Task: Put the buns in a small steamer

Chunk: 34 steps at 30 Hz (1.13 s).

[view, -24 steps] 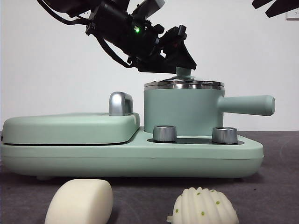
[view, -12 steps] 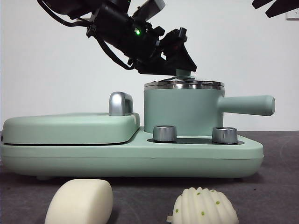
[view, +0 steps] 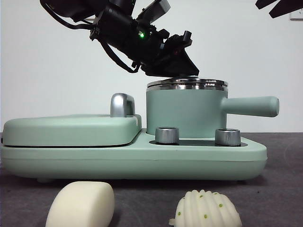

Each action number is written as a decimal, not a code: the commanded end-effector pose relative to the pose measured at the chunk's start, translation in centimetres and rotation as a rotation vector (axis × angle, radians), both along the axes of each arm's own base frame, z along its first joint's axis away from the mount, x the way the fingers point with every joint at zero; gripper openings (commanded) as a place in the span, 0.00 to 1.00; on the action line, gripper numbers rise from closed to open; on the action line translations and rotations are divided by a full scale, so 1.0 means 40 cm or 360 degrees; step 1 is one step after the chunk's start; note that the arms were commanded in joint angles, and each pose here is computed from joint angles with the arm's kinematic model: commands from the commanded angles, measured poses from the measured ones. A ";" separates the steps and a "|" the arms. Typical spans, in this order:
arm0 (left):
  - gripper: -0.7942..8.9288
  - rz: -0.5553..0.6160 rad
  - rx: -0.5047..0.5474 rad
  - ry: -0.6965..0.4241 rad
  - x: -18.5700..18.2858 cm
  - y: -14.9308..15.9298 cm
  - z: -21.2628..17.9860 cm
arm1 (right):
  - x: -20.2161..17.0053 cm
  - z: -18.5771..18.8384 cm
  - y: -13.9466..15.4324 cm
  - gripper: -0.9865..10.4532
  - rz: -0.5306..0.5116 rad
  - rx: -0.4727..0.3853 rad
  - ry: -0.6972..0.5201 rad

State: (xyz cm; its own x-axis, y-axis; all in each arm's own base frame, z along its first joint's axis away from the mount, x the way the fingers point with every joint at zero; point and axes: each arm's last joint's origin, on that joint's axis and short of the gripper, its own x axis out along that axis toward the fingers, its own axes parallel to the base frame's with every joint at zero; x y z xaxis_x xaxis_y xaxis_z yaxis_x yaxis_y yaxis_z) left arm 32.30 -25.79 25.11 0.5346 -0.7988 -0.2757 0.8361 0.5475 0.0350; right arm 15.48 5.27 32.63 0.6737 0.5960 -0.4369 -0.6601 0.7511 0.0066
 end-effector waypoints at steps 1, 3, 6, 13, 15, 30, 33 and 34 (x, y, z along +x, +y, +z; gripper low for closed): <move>0.09 0.0005 -0.0005 -0.0007 0.010 -0.010 -0.001 | 0.001 0.016 0.002 0.31 0.0003 0.0009 -0.0033; 0.09 0.0001 0.0000 -0.0019 0.009 -0.010 0.000 | 0.001 0.016 0.002 0.31 0.0003 0.0009 -0.0033; 0.09 -0.0006 0.0003 -0.0053 0.006 -0.008 0.010 | 0.001 0.016 0.002 0.31 0.0003 0.0009 -0.0033; 0.09 0.0007 -0.0066 -0.0145 -0.015 0.017 0.085 | 0.001 0.016 0.002 0.31 0.0003 0.0009 -0.0033; 0.09 0.0013 -0.0087 -0.0171 -0.027 0.031 0.117 | 0.001 0.016 0.002 0.31 0.0004 0.0010 -0.0033; 0.09 0.0342 0.0029 0.0198 -0.166 0.222 0.274 | -0.008 0.013 0.022 0.39 0.0081 0.0019 0.0005; 0.09 0.0444 0.0085 0.0222 -0.192 0.253 0.286 | -0.019 0.011 0.047 0.40 0.0190 0.0006 0.0014; 0.09 0.0453 0.0089 0.0228 -0.198 0.261 0.289 | -0.021 0.009 0.056 0.40 0.0228 0.0004 0.0018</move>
